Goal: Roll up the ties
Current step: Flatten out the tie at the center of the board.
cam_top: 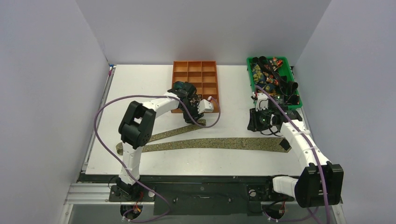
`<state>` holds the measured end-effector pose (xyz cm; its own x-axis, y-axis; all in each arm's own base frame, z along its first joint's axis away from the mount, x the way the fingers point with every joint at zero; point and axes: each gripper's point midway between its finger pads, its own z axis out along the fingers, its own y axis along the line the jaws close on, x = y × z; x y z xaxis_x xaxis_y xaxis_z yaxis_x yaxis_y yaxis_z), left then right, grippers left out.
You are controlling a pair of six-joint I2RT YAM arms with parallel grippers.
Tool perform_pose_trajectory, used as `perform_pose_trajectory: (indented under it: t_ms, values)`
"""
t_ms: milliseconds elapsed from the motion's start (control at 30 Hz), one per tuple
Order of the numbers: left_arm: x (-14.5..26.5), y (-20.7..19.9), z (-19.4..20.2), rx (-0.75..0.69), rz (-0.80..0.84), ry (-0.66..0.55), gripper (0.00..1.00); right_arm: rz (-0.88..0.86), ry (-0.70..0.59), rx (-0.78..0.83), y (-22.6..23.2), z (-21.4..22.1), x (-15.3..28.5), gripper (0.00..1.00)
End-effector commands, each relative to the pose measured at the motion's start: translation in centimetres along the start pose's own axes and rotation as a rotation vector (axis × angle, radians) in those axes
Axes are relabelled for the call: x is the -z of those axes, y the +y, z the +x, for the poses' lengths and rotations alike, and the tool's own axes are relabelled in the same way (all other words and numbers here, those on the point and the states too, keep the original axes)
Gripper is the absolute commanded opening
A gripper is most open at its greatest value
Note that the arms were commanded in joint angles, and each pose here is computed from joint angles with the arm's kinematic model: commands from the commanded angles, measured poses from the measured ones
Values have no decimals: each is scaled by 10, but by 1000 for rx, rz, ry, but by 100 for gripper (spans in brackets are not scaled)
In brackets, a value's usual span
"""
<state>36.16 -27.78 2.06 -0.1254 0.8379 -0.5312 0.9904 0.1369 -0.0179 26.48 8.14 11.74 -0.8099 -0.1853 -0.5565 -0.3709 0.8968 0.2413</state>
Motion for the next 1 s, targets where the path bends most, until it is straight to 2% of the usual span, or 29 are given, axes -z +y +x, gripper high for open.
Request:
perform_pose_trajectory:
  t_ms: [0, 133, 200, 367, 467, 567, 633, 700, 733, 800, 833, 900, 933, 967]
  values:
    - [2, 0, -2, -75, 18, 51, 25, 26, -34, 23, -5, -3, 13, 22]
    - [20, -12, 0, -109, 51, 80, 6, 37, -38, 31, -7, -1, 20, 22]
    - [38, -15, -8, -143, 35, 77, 1, 39, -43, 35, -6, 0, 23, 22]
    - [86, -28, -26, -342, -53, 141, 0, 52, -54, 40, -7, 1, 28, 21]
    - [84, -43, -26, -486, -111, 271, 0, 67, -51, 33, -10, 3, 30, 21]
    - [68, -60, -42, -638, -156, 329, 1, 83, -52, 25, -15, 3, 33, 21]
    - [49, -75, -66, -713, -174, 307, 2, 97, -54, 9, -21, 4, 36, 22]
    - [29, -94, -93, -767, -180, 274, 12, 118, -56, -21, -32, 5, 39, 24]
    - [23, -99, -104, -777, -188, 254, 27, 126, -55, -42, -39, 6, 41, 24]
    - [10, -117, -128, -761, -182, 197, 43, 148, -49, -46, -50, 8, 46, 27]
    - [10, -125, -143, -727, -172, 135, 45, 154, -43, -32, -53, 9, 48, 29]
    - [19, -135, -164, -651, -142, 12, 57, 169, -35, -29, -61, 12, 52, 30]
    - [24, -137, -169, -629, -129, -23, 58, 174, -31, -35, -64, 14, 53, 30]
    - [37, -141, -178, -587, -104, -103, 72, 171, -22, -27, -64, 17, 54, 30]
